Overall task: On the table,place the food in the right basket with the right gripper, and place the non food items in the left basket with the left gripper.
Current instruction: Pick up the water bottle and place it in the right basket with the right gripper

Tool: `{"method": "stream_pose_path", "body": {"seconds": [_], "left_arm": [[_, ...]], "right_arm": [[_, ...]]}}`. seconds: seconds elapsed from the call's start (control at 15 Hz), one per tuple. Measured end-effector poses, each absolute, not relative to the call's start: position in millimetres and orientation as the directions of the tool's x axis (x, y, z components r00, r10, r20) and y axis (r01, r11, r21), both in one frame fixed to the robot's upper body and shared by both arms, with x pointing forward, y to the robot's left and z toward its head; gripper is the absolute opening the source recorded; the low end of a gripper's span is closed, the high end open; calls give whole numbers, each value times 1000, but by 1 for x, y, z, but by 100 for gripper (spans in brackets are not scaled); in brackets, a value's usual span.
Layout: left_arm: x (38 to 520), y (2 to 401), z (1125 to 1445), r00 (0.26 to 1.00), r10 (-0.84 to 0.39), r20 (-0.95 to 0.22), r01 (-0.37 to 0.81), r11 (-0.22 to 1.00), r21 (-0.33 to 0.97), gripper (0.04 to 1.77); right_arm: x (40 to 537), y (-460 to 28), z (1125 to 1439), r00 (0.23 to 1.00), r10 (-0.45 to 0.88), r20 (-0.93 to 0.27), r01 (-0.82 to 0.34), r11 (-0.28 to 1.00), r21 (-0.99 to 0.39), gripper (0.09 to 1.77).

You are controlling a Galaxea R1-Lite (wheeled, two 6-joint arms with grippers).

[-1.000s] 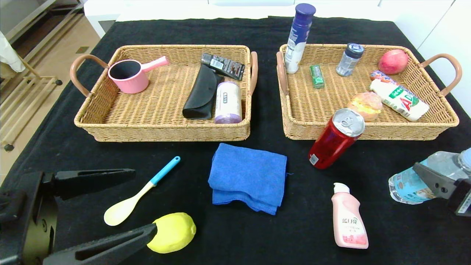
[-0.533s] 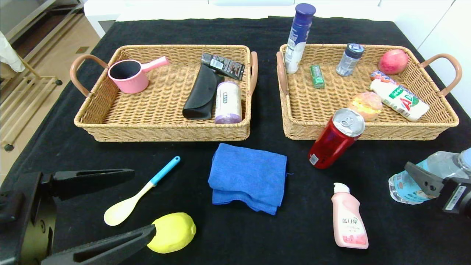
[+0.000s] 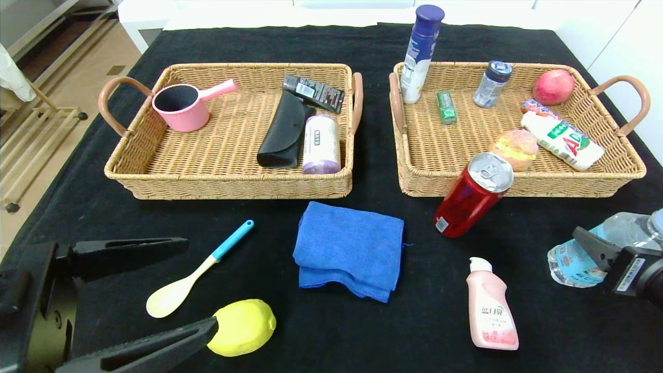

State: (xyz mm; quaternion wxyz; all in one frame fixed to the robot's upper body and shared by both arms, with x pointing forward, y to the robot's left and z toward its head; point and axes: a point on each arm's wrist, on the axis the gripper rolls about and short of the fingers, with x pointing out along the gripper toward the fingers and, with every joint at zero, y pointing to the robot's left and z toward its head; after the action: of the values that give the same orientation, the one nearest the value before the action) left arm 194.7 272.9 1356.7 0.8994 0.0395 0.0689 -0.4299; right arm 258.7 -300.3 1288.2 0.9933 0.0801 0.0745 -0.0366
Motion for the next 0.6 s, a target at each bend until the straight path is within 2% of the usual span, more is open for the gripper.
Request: {"method": "stream_pose_path", "body": {"seconds": [0.13,0.6], "left_arm": [[195,273,1356,621,-767,-159,778,628,14,172],[194,273,1356,621,-768,-157,779,627,20,172]], "right_arm": [[259,-300,1288,986,-62,-153,86,985,152,103],[258,-301,1287,986,-62,-157,86,985,151,97]]}}
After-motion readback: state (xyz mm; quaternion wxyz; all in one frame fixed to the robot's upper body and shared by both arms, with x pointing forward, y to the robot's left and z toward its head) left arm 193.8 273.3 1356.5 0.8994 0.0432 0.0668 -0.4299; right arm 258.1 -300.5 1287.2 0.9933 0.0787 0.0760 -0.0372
